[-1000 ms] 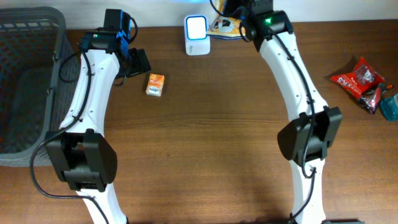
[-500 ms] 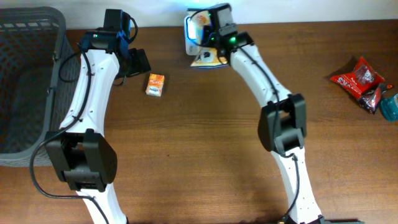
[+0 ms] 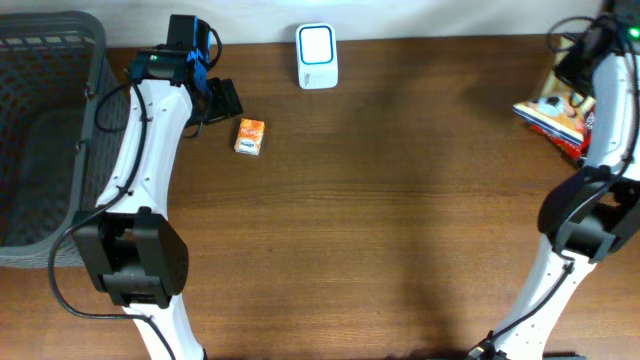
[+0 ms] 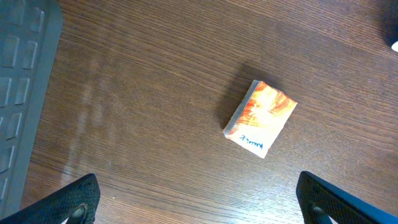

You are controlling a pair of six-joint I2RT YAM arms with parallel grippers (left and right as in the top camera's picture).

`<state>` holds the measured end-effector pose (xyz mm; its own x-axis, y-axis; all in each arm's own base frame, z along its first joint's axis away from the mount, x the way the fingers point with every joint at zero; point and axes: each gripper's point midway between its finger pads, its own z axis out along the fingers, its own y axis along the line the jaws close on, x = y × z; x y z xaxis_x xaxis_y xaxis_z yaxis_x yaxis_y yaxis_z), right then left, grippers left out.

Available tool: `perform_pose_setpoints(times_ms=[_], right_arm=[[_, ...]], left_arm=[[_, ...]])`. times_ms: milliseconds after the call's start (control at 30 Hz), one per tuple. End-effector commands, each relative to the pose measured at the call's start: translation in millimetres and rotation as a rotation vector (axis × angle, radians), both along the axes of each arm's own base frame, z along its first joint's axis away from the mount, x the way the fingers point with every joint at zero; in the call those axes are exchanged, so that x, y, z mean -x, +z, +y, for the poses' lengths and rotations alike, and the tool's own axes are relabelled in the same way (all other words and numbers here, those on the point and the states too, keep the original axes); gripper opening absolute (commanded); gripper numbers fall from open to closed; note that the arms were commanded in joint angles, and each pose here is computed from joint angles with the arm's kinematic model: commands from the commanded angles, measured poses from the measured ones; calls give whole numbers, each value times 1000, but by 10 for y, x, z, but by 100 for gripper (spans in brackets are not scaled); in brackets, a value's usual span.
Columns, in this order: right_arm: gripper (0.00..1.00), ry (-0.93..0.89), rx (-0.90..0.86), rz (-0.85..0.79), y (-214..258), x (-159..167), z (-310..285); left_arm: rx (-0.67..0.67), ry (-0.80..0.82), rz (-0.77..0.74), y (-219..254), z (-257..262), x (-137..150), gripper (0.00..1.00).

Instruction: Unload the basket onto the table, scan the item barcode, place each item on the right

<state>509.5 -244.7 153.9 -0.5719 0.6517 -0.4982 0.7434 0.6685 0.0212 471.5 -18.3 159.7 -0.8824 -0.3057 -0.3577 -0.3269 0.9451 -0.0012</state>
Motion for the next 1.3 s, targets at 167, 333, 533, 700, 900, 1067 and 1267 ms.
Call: perform_pose_setpoints(times_ms=[167, 333, 533, 700, 900, 1067, 1267], right_arm=[[78, -115, -54, 133, -250, 569, -460], [81, 2, -200, -58, 494, 494, 17], [99, 546, -482, -317, 1312, 241, 1409], [99, 746, -481, -181, 1113, 222, 2325], [99, 824, -447, -140, 1075, 221, 2742], [99, 821, -447, -140, 1075, 220, 2730], [99, 822, -447, -140, 1075, 220, 2731]], left_arm=[[-9, -1, 0, 6, 20, 6, 99], [-9, -1, 0, 6, 20, 6, 99], [-9, -1, 0, 6, 21, 6, 99], [-9, -1, 0, 6, 20, 6, 99], [158, -51, -1, 1, -279, -10, 99], [183, -126, -16, -93, -482, -120, 56], [-84, -174, -23, -701, -266, -518, 33]])
